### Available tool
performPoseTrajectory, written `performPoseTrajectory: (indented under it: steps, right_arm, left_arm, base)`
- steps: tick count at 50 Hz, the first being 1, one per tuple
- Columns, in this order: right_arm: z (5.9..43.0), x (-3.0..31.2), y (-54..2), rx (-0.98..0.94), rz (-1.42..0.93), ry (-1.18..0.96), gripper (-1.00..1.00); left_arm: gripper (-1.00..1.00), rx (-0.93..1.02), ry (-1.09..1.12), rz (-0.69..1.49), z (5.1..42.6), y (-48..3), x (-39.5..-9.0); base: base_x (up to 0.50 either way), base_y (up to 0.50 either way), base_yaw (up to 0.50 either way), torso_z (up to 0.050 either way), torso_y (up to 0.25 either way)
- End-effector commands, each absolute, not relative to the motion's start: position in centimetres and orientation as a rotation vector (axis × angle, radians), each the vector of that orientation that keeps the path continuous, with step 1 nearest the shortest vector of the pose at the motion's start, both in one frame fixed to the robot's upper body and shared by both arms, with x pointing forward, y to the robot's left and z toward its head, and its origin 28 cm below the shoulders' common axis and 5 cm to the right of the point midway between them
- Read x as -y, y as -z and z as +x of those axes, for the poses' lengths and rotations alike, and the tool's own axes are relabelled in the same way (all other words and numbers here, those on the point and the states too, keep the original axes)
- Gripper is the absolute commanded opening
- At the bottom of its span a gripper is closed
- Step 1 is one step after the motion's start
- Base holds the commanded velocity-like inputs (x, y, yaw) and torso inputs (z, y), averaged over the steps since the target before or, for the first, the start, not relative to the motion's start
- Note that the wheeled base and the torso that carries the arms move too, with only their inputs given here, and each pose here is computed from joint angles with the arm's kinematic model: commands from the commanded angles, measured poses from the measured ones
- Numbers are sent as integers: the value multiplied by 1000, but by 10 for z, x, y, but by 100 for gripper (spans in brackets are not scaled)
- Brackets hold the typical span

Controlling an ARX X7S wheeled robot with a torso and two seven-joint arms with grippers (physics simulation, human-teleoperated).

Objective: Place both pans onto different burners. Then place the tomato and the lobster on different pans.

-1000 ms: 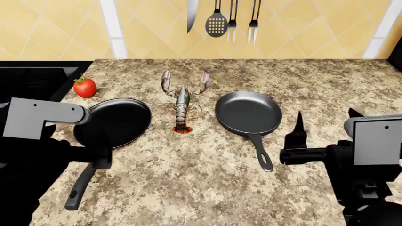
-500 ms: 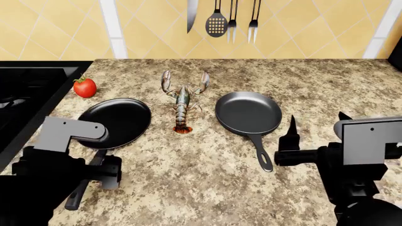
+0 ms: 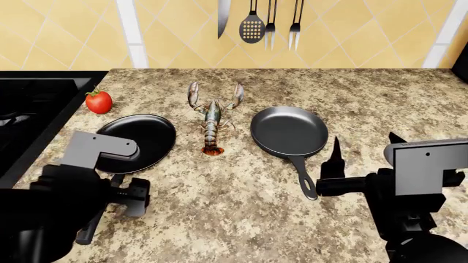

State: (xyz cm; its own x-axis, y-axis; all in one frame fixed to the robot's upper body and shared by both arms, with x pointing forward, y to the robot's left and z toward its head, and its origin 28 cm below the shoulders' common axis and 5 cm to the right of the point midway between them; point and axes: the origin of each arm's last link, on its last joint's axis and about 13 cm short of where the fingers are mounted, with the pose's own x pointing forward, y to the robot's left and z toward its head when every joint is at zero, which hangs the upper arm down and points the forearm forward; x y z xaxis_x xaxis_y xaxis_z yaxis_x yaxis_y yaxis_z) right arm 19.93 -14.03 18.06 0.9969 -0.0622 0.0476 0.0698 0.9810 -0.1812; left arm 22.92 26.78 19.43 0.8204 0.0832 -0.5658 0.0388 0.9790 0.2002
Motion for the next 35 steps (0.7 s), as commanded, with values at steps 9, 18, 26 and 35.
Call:
performPoseTrajectory:
  steps: [9,18,26,35]
  right_arm:
    - [198,140,-180,47,-190,64,100]
    - [197,140,-180,47,-189,65,100]
    - [196,140,-180,49,-189,64,100]
    - [196,139,-180,49,-188,59,100]
  left_arm:
    - [100,-647,-20,227,239,-185,-263]
    - [100,-664,-18,226,242,-178,-263]
    - [100,-688,-21,218,240,-170,-264]
    - [-100,-686,-29,204,239,-171,-265]
  base:
    - [0,0,0,0,0]
    - [0,0,0,0,0]
    - [0,0,0,0,0]
    - [0,0,0,0,0]
